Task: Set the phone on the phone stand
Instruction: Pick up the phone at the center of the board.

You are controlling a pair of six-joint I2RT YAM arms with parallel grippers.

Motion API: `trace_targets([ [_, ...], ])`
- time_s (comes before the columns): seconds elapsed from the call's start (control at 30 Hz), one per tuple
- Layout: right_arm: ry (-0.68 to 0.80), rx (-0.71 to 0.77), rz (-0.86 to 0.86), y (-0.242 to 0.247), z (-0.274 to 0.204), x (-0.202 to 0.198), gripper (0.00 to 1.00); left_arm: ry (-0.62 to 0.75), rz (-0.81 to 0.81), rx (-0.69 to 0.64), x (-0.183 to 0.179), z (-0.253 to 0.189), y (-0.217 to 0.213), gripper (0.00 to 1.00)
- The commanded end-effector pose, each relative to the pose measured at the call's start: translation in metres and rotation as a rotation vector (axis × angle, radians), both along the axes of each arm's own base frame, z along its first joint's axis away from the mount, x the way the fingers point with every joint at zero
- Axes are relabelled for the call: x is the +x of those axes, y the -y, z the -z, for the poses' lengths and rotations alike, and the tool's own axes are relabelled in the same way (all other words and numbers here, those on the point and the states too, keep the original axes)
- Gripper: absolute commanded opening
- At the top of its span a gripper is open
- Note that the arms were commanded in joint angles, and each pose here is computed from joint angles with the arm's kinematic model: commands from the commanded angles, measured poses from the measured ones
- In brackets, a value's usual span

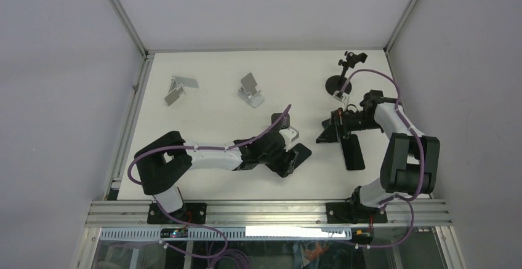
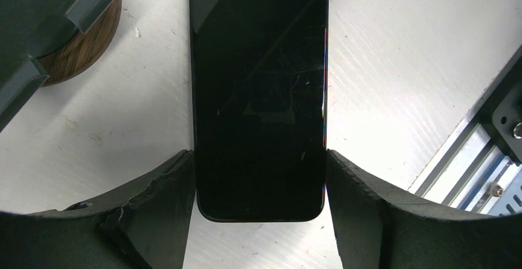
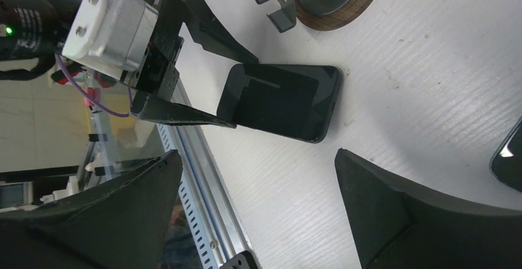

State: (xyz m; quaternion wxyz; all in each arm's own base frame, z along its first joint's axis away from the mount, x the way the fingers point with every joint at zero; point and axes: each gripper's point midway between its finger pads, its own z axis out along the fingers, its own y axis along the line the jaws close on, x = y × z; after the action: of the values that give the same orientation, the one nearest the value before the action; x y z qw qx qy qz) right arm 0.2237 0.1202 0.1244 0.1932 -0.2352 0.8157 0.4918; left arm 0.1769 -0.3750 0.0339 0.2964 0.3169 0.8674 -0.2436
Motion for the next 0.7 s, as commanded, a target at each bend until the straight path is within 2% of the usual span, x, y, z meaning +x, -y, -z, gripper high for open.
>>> trace_targets([
  [0.0,0.133,-0.037,0.060,-0.003,-0.011,0.016,0.99,-0.074,0.020,-0.097,-0.010,-0.007,0.012,0.15],
  [0.03,0.131,-0.055,0.086,-0.003,-0.009,0.022,0.99,-0.081,0.018,-0.104,-0.010,-0.007,0.012,0.15],
  [0.13,-0.003,-0.016,0.162,-0.009,-0.009,0.030,0.96,-0.101,0.011,-0.133,-0.009,-0.008,0.014,0.15],
  [0.33,-0.326,-0.042,0.289,-0.013,0.025,0.040,0.75,-0.133,-0.005,-0.156,-0.010,-0.004,0.014,0.14],
  [0.53,-0.470,-0.054,0.347,-0.017,0.043,0.034,0.63,-0.139,-0.022,-0.156,-0.010,0.001,0.012,0.14],
  [0.67,-0.579,-0.119,0.394,-0.014,0.062,0.029,0.59,-0.143,-0.034,-0.157,-0.008,0.003,0.012,0.14],
])
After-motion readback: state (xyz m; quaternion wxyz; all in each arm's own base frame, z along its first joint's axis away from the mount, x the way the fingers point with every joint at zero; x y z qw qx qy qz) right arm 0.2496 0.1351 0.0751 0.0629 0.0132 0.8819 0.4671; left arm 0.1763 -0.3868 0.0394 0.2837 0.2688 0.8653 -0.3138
